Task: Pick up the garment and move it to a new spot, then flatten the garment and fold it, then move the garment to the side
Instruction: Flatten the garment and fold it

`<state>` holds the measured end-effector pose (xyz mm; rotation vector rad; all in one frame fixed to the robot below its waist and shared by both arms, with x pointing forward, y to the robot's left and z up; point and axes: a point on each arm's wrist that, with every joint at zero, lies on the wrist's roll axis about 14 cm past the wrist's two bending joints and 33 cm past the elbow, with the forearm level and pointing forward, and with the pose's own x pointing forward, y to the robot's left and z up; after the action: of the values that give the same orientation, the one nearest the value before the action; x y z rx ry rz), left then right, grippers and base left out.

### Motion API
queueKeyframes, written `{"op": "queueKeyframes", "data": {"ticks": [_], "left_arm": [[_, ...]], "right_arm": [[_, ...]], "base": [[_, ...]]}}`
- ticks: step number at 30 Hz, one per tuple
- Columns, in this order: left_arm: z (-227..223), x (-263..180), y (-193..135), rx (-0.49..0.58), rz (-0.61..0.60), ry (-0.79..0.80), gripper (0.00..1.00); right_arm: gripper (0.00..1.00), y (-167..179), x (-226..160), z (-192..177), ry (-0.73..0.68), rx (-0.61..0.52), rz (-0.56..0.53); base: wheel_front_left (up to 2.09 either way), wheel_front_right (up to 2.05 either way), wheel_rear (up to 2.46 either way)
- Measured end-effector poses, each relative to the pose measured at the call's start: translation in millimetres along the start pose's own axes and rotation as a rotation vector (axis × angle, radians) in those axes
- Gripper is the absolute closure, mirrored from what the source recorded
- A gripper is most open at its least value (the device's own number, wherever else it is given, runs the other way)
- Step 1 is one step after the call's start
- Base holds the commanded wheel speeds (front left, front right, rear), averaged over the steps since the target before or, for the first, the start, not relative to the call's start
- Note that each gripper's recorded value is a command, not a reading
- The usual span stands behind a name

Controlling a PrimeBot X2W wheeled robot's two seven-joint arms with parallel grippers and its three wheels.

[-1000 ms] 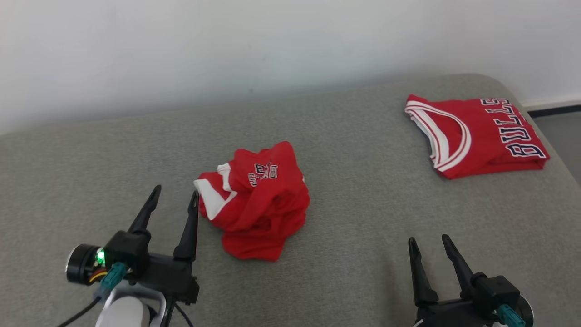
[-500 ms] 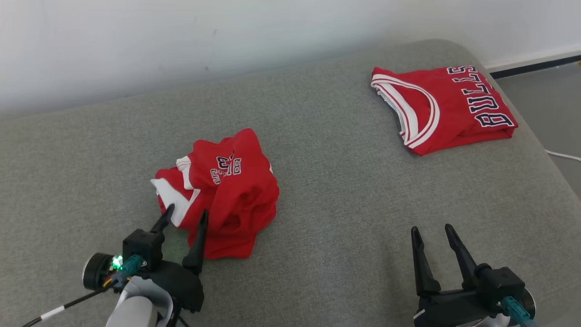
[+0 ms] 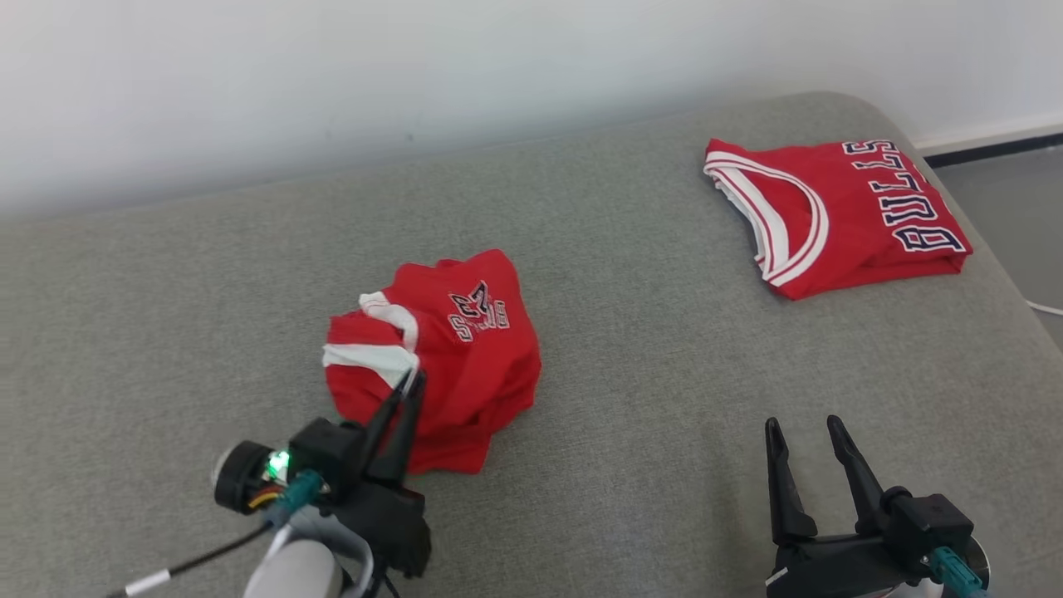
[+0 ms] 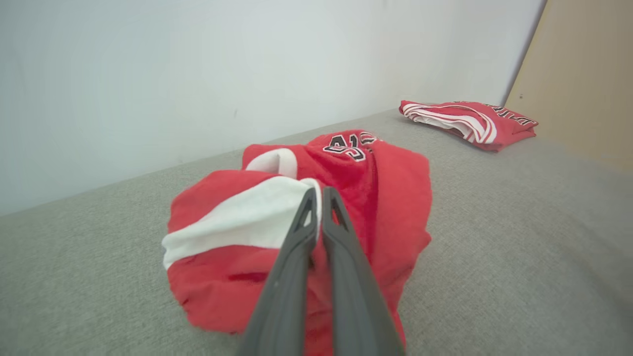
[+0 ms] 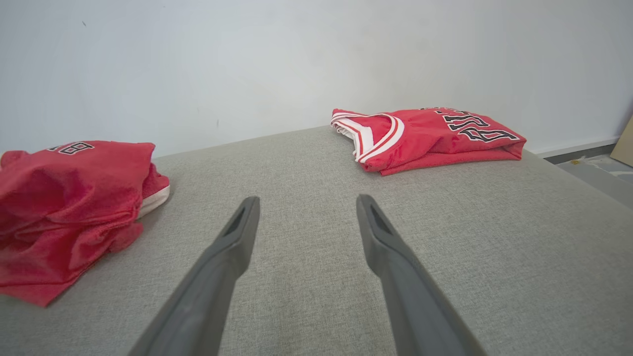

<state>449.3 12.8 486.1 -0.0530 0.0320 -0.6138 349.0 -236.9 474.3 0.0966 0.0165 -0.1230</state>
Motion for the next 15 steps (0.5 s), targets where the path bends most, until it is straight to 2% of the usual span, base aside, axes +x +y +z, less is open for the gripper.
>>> {"op": "queueKeyframes", "data": {"ticks": [4,10,15], "left_arm": [[-6,-17,-28,-0.029,-0.037,-0.001,1.0],[-43,-45,-66,-0.102,-0.085,0.098,1.0],[-56,-53,-98,-0.15,-0.15,0.14,1.0]], "right_arm": [[0.0,8,2,2,-0.009,0.011,0.022],[0.0,17,5,0,-0.005,0.021,0.05],[0.0,19,7,-1,-0.001,0.025,0.056]], "base": [[0.0,0.0,0.0],[0.0,0.0,0.0],[0.0,0.0,0.0]]}}
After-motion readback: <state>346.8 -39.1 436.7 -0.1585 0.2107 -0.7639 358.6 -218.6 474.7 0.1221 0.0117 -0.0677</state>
